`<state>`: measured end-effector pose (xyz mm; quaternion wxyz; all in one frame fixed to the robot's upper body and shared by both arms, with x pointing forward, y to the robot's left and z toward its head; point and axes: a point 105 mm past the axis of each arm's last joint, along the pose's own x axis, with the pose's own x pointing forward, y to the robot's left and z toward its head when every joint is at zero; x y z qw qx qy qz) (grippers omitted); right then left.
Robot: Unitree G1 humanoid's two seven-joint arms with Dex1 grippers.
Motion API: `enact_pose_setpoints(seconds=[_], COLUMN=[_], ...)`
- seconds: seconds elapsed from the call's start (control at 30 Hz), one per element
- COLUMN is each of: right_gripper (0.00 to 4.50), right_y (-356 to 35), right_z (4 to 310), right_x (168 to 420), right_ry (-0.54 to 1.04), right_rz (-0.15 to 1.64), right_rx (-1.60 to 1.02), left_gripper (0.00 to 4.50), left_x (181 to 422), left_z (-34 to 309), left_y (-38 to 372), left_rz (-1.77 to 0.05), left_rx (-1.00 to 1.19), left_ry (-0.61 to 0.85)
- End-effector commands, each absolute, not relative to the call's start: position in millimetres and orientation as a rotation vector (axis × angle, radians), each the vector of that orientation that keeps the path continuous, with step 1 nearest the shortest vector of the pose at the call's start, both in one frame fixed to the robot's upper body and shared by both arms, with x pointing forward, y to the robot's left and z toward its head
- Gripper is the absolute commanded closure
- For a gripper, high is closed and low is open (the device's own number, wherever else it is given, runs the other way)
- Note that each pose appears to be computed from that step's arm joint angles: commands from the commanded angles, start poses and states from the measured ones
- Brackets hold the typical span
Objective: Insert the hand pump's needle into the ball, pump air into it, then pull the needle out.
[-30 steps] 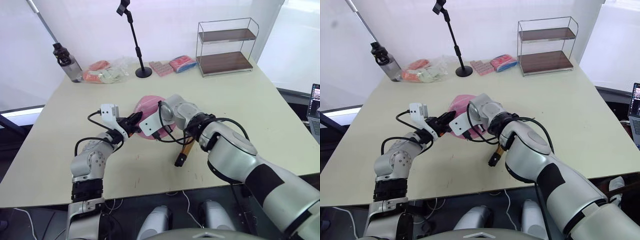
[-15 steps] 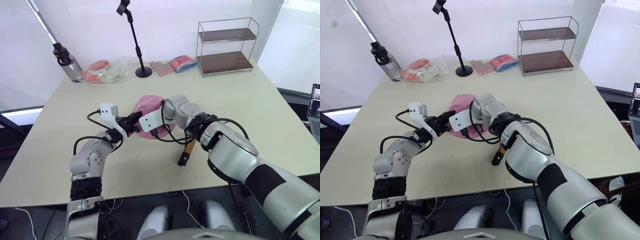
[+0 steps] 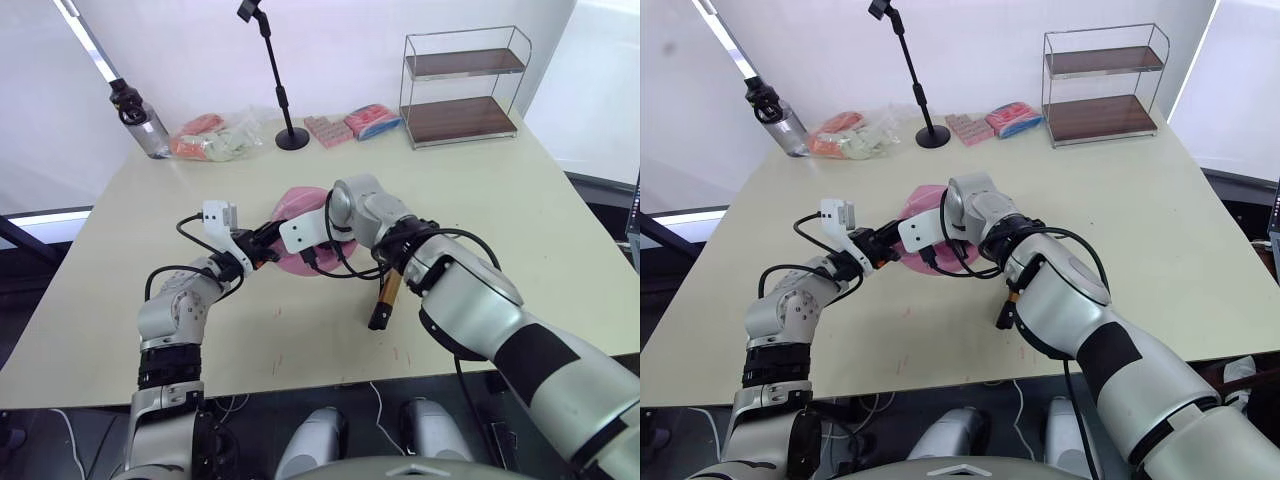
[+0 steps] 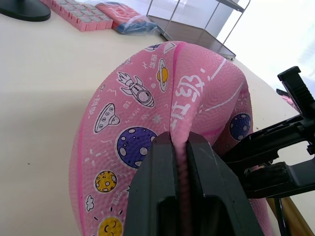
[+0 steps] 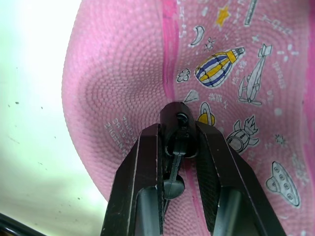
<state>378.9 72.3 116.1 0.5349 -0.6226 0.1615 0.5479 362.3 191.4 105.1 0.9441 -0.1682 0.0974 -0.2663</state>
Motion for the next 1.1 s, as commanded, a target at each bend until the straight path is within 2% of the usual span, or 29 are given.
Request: enact_pose_setpoints(seconds=[0.03, 0.23, 0.3, 0.33, 0.37, 0.4, 0.5, 0.53, 0.8, 1.1], right_gripper=[4.15, 4.15, 3.11, 2.80, 2.12, 1.88, 0.31, 0.07, 0.02, 0.02], right_y=[82.2, 80.6, 82.2, 81.9, 80.3, 77.8, 68.9, 66.4, 47.4, 17.2], right_z=[103.3, 101.3, 104.1, 105.8, 106.8, 107.4, 115.5, 119.5, 166.1, 199.9], right_x=[362.5, 361.7, 362.9, 363.5, 363.7, 363.5, 364.3, 364.5, 358.4, 357.9], right_ry=[0.396, 0.393, 0.377, 0.374, 0.377, 0.381, 0.374, 0.367, 0.238, 0.036], right_rz=[1.398, 1.380, 1.363, 1.358, 1.360, 1.366, 1.373, 1.373, 1.359, 1.266], right_rx=[-1.408, -1.363, -1.318, -1.300, -1.295, -1.296, -1.266, -1.253, -1.031, -0.698], left_gripper=[4.50, 4.50, 4.50, 4.50, 4.50, 4.50, 4.50, 4.50, 4.50, 4.50], left_x=[352.9, 355.7, 356.6, 357.0, 357.4, 357.7, 358.2, 358.3, 360.3, 361.9], left_z=[54.5, 54.3, 54.1, 54.1, 54.1, 54.2, 54.2, 54.2, 56.9, 58.6], left_y=[168.7, 167.7, 166.5, 166.4, 166.7, 167.0, 167.0, 167.0, 164.6, 161.8], left_rz=[-0.579, -0.592, -0.597, -0.598, -0.599, -0.598, -0.600, -0.601, -0.608, -0.618], left_rx=[-0.348, -0.340, -0.337, -0.337, -0.336, -0.335, -0.333, -0.333, -0.328, -0.324], left_ry=[0.406, 0.410, 0.412, 0.412, 0.412, 0.412, 0.413, 0.414, 0.413, 0.411])
